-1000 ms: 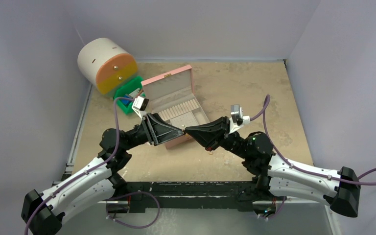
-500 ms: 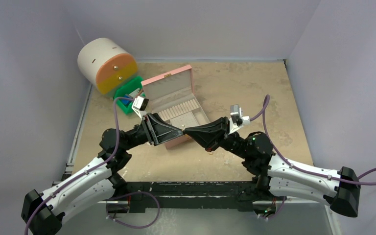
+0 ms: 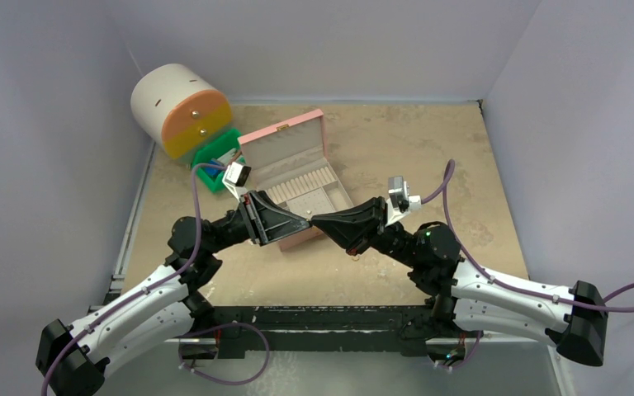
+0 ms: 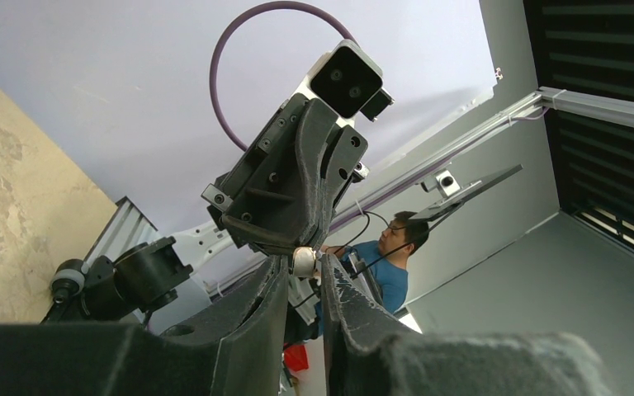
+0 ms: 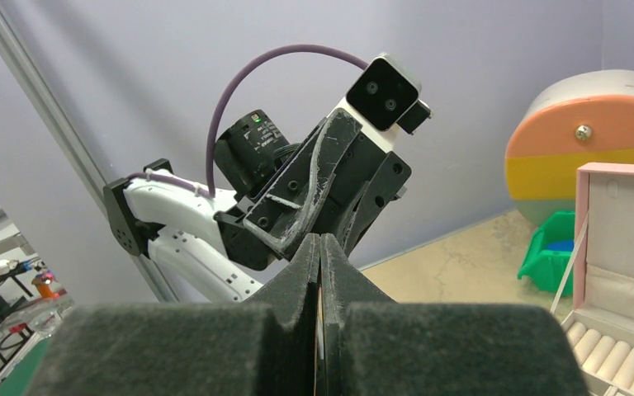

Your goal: Organize the mixed jewelry

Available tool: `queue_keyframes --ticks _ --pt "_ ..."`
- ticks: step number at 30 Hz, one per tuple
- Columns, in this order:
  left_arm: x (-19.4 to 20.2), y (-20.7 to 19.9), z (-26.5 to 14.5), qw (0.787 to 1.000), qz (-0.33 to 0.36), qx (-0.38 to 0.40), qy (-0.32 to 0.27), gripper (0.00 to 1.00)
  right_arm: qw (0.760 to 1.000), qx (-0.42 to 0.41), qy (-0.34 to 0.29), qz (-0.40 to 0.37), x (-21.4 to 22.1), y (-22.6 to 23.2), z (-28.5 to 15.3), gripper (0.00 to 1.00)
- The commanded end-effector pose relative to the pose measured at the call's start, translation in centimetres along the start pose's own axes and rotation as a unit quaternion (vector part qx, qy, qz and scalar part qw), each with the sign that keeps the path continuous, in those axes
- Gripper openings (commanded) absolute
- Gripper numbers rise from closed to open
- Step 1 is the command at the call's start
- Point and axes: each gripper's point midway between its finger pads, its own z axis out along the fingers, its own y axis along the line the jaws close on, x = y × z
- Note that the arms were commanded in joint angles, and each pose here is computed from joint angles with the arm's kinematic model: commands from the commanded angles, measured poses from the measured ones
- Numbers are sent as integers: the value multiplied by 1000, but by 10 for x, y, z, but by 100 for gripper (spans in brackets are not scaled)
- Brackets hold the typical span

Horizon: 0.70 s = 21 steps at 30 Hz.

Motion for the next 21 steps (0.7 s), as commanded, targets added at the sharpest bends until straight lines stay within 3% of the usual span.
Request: queue_keyframes --ticks 1,6,11,15,18,21 --pt "-3 -27 2 999 23 41 1 20 999 -19 -26 -1 -14 10 2 0" --pt "-4 -27 3 999 24 40 0 14 1000 -17 -22 -1 -12 9 2 0" --pt "-4 -27 4 999 25 39 1 1 1000 -16 -19 -1 -10 8 1 0" --pt "-4 -25 4 999 26 35 0 0 1000 -16 -20 0 -11 9 0 0" --pt "-4 -25 4 999 30 31 -1 0 1000 -14 -21 1 -12 9 -1 12" --pt "-5 -22 4 999 36 21 -1 0 1000 -11 -23 2 -13 8 -2 30"
